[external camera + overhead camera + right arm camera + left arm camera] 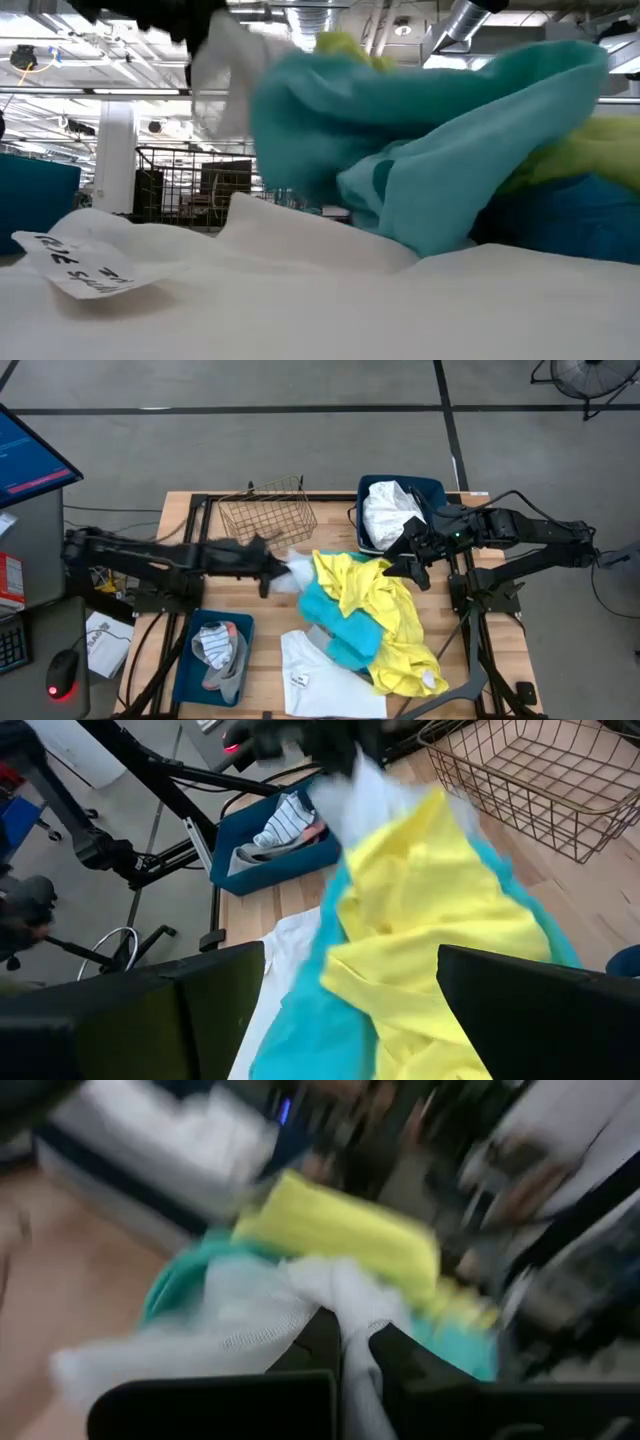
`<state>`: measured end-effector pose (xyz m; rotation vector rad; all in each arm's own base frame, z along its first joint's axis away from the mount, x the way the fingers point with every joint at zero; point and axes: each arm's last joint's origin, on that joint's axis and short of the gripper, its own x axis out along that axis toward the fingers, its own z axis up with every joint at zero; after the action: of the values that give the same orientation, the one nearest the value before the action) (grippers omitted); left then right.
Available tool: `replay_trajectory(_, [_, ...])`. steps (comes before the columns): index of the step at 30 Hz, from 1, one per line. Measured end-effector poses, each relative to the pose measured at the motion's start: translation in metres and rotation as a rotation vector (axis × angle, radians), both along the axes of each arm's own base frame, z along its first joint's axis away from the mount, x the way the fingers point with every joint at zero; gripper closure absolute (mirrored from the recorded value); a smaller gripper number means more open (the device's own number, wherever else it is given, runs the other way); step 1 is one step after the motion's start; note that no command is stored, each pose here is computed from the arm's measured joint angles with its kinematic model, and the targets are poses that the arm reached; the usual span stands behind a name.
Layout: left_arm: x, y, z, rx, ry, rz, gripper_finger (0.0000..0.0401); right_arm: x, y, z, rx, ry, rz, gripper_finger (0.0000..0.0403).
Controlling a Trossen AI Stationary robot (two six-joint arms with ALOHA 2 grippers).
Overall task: Pick & Place Cloths
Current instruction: Put the light blue shorts into the gold wire basket
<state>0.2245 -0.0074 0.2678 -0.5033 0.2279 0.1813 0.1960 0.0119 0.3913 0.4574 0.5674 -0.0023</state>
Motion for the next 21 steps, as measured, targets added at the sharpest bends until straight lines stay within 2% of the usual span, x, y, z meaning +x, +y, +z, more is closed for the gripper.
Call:
replay_trajectory(4, [-0.022, 0.004, 0.039, 0.014, -0.212, 0.049, 0.0401, 0.0, 0.0, 0.0, -0.019, -0.007, 0.012, 0.0112])
replay_trajectory(11, [-0.041, 0.011, 0.108, 0.127, -0.432, 0.093, 0.0401, 0.001, 0.0, 0.002, -0.02, -0.022, 0.011, 0.0112])
replay_trajectory(16, [-0.048, 0.011, 0.162, 0.224, -0.564, 0.087, 0.0401, 0.001, 0.0, 0.002, -0.022, -0.023, 0.011, 0.0112])
replay_trajectory(21, [-0.052, 0.009, 0.207, 0.276, -0.683, 0.021, 0.0401, 0.001, 0.0, 0.002, -0.022, -0.023, 0.011, 0.0112])
